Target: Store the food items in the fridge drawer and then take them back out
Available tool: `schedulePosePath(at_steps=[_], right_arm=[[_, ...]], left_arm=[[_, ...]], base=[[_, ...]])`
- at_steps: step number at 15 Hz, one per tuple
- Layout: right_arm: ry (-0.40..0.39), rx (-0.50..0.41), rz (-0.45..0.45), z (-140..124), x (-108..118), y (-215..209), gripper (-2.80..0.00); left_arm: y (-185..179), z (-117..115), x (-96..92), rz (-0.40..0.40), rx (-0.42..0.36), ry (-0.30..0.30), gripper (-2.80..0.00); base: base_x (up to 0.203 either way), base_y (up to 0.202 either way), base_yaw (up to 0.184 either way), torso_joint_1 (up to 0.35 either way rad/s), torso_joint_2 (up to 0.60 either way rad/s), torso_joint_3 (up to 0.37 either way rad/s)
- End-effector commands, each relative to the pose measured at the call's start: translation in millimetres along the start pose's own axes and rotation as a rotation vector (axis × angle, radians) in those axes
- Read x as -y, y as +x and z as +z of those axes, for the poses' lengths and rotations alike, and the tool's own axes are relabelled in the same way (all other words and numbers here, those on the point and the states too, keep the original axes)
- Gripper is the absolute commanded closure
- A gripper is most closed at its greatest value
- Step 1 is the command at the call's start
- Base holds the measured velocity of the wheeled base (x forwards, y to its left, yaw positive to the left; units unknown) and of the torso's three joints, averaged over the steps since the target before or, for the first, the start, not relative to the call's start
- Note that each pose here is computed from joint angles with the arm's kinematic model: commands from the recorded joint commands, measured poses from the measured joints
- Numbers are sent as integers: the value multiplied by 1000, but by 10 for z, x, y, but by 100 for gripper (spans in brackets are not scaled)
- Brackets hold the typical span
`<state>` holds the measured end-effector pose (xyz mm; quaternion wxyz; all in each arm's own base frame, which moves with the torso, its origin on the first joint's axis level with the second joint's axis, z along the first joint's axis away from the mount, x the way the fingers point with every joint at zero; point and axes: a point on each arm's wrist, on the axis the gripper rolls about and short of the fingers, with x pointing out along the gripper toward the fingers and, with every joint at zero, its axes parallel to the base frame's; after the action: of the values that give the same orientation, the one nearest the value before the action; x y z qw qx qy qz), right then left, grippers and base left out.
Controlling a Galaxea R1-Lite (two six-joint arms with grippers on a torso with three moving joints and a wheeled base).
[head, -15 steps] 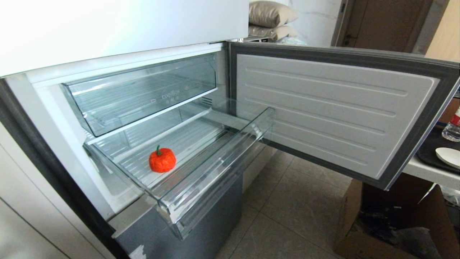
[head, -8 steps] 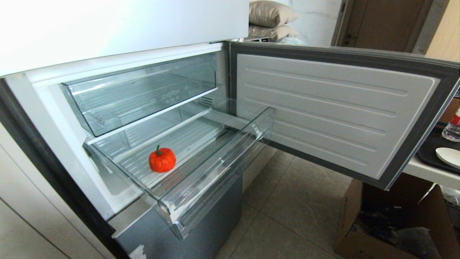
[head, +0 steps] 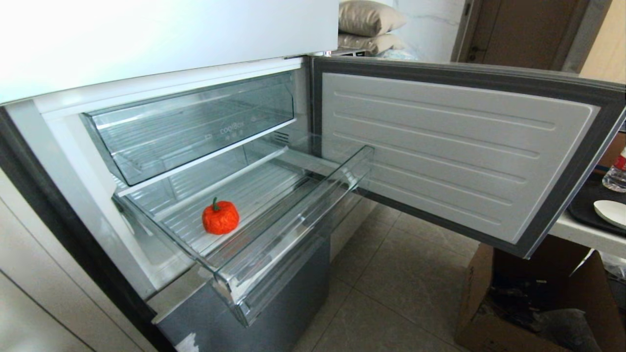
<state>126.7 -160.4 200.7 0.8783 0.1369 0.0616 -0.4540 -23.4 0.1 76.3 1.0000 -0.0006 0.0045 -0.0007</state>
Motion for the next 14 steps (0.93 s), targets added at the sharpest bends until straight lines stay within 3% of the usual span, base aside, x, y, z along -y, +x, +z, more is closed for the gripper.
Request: schedulePosePath(at_steps=[1,8,11,14], right_arm=[[-6,-42,-19,-94,38,366,-280],[-36,-20,115,-40,-25,1044,-280],[-106,12,166,-2,-50,1249,-280],[-123,36,189,-17,-117,1440,-280]], left_arm=[[0,0,0,0,0,0,0],[0,0,0,0,0,0,0],[0,0,0,0,0,0,0],[0,0,0,0,0,0,0]], base=[[0,0,0,0,0,0],[0,0,0,0,0,0],[0,0,0,0,0,0],[0,0,0,0,0,0]])
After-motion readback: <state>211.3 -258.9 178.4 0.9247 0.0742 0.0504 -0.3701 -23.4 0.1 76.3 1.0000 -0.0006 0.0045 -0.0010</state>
